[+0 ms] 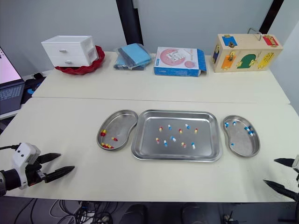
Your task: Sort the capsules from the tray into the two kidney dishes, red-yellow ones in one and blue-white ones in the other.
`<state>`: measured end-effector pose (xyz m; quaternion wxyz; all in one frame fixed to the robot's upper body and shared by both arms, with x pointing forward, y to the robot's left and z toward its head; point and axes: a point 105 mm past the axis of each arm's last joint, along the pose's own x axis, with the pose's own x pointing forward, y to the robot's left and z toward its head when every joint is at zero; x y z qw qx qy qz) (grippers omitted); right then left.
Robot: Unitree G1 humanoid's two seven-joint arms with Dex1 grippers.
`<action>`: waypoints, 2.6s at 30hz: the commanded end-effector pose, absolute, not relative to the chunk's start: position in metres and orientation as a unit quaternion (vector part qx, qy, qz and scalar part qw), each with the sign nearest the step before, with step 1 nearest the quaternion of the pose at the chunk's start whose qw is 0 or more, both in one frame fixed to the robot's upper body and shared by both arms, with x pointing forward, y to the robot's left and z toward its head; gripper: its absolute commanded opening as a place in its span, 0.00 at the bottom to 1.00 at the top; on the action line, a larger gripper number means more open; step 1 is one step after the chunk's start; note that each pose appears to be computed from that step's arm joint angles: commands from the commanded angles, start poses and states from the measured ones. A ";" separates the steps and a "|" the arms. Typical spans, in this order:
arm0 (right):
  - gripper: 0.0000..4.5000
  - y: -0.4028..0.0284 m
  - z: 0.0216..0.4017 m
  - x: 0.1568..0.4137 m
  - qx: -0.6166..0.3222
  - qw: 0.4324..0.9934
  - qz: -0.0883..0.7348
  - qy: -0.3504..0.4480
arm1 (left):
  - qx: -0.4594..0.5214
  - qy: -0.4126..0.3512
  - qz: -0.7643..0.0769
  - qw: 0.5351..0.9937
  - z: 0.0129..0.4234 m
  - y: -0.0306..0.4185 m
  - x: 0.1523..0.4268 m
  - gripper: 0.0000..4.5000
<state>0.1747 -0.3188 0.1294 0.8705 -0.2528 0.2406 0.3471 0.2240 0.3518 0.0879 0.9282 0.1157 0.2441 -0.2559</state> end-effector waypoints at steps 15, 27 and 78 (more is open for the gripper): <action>1.00 -0.191 0.116 0.196 -0.209 0.890 0.403 0.028 | 0.087 0.201 -0.232 0.948 0.092 0.321 0.185 1.00; 1.00 -0.184 0.101 0.193 -0.205 0.874 0.440 0.020 | 0.079 0.157 -0.348 0.921 0.110 0.231 0.182 1.00; 1.00 -0.162 0.099 0.190 -0.185 0.881 0.436 0.024 | 0.215 0.208 -0.514 0.804 0.094 0.067 0.330 0.66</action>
